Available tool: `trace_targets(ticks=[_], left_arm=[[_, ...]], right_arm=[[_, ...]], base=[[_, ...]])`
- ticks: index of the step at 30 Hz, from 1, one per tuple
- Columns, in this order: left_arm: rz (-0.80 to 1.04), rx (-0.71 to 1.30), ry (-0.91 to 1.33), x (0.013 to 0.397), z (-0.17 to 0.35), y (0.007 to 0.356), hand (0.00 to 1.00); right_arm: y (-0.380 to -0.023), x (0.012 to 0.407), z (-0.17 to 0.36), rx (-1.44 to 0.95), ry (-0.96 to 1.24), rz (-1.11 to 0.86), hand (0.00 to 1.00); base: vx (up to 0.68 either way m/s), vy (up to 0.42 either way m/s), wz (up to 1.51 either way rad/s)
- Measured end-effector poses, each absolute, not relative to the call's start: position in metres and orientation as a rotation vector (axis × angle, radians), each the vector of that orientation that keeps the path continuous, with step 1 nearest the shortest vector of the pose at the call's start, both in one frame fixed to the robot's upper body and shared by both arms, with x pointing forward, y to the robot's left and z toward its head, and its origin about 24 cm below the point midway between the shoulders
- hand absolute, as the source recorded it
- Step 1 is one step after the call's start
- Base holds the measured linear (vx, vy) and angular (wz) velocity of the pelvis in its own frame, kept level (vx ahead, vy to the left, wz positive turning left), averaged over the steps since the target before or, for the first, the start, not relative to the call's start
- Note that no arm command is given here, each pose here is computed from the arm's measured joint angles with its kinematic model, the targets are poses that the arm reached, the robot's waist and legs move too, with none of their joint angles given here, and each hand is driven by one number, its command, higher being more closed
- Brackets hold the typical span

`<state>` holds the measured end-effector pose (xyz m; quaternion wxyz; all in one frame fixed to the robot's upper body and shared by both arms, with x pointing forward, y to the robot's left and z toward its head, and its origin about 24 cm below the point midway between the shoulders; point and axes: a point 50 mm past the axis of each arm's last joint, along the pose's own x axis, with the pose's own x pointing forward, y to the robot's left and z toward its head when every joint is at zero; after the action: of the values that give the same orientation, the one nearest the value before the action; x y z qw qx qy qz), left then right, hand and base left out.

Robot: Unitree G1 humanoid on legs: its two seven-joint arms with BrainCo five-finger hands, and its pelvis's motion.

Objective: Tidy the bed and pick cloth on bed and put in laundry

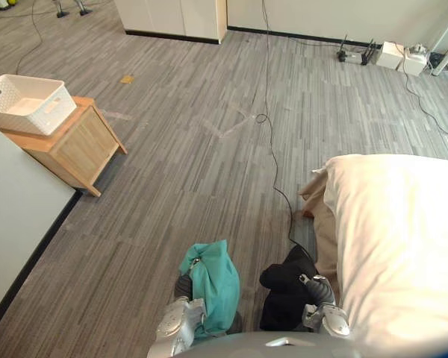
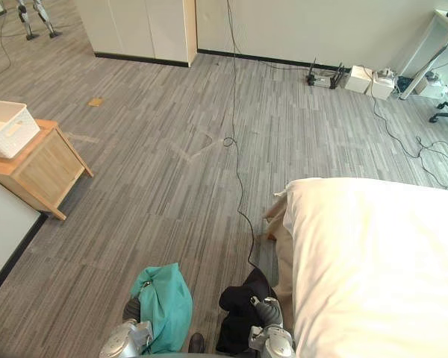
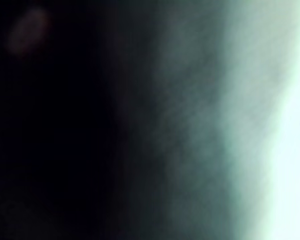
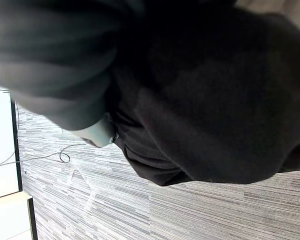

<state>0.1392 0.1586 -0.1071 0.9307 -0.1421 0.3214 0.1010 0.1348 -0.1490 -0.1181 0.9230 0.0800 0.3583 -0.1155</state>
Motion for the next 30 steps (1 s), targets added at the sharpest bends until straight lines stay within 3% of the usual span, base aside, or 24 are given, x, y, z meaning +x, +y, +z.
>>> trace_targets(ticks=[7,11,20,30], left_arm=[[0.221,-0.286,0.659,0.141,-0.106,0.149,1.0],[0.29,-0.319,0.59,0.151,-0.094,0.148,1.0],[0.259,-0.334,0.576,0.148,-0.089,0.136,1.0],[0.249,-0.319,0.555,0.157,-0.086,0.137,1.0]], right_arm=[[-0.154,0.159,-0.104,0.114,0.651,-0.287,1.0],[-0.152,0.196,-0.065,0.043,0.44,-0.258,1.0],[-0.172,0.225,-0.052,-0.082,0.384,-0.266,1.0],[-0.169,0.206,-0.052,-0.057,0.374,-0.305,1.0]], base=[[-0.01,-0.009,-0.07],[-0.06,-0.107,-0.12],[0.29,0.077,-0.02],[0.58,0.248,-0.1]])
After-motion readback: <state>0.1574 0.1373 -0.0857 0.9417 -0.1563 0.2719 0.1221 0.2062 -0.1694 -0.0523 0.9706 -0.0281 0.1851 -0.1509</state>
